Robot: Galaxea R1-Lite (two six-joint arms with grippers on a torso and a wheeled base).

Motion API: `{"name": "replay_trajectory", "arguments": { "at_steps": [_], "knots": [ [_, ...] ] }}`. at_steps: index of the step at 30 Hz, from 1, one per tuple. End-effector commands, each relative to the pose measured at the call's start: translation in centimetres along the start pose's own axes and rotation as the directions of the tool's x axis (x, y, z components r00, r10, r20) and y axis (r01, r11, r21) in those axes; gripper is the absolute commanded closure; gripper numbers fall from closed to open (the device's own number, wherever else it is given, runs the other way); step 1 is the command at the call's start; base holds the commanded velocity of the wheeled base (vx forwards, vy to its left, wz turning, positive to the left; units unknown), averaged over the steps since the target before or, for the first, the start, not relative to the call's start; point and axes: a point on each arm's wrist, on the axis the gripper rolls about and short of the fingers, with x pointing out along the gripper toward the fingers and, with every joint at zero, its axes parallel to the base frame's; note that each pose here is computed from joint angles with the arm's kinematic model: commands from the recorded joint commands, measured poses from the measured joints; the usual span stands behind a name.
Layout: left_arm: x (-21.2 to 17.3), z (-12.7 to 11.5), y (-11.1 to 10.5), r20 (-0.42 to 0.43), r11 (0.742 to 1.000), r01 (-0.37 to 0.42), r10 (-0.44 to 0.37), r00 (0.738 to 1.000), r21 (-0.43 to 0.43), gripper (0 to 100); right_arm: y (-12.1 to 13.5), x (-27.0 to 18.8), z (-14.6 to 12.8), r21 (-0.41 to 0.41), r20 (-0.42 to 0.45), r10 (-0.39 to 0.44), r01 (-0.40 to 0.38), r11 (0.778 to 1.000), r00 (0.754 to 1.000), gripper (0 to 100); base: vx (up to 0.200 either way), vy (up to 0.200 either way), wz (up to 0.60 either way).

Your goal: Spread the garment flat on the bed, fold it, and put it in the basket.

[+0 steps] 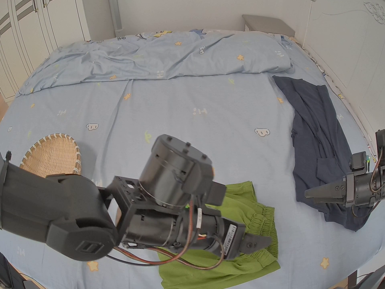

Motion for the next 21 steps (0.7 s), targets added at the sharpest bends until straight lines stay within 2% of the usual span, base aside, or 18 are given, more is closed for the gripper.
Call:
{"name": "replay_trajectory", "arguments": {
  "at_steps": [1,3,6,7,8,10,11,12,16,21],
  "knots": [
    [-3.9,0.7,4.1,0.087,0.98,-0.066,0.084,0.993,-0.188,0,0.6,0.9,-0.8,-0.02,-0.055,0.031,-0.032,0.999,0.998,0,0.0,0.0,0.0],
    [-5.1,0.1,6.3,0.081,0.961,-0.101,0.126,0.989,-0.257,0,0.7,0.9,-0.8,-0.022,-0.059,0.035,-0.036,0.999,0.998,0,0.0,0.0,0.0],
    [-6.2,-1.9,9.6,0.031,0.918,-0.151,0.175,0.984,-0.367,0,0.8,0.8,-0.9,-0.027,-0.055,0.037,-0.038,0.999,0.998,0,0.0,0.0,0.0],
    [-6.3,-2.6,10.3,0.013,0.904,-0.158,0.178,0.984,-0.397,0,0.9,0.8,-0.9,-0.029,-0.055,0.038,-0.04,0.999,0.998,0,0.0,0.0,0.0],
    [-6.3,-2.6,10.3,0.013,0.904,-0.158,0.178,0.984,-0.397,0,0.9,0.8,-0.9,-0.029,-0.055,0.038,-0.04,0.999,0.998,0,0.0,0.0,0.0],
    [-6.8,-4.9,12.7,-0.011,0.856,-0.144,0.159,0.987,-0.497,0,1.0,0.8,-0.9,-0.031,-0.057,0.042,-0.044,0.999,0.997,0,0.0,0.0,0.0],
    [-6.8,-5.3,13.1,-0.015,0.85,-0.141,0.155,0.988,-0.507,0,1.0,0.7,-1.0,-0.031,-0.057,0.042,-0.044,0.999,0.997,0,0.0,0.0,0.0],
    [-6.3,-6.5,14.3,-0.021,0.837,-0.126,0.136,0.99,-0.532,0,1.0,0.8,-1.0,-0.031,-0.06,0.043,-0.045,0.998,0.997,0,0.0,0.0,0.0],
    [-5.2,-7.7,15.9,0.012,0.835,-0.099,0.125,0.992,-0.541,0,1.1,0.7,-1.2,-0.036,-0.059,0.046,-0.048,0.998,0.997,0,0.0,0.0,0.0],
    [-3.7,-8.4,16.8,-0.001,0.829,-0.099,0.119,0.993,-0.551,0,1.2,0.5,-1.2,-0.037,-0.054,0.047,-0.049,0.998,0.997,0,0.0,0.0,0.0]
  ]
}}
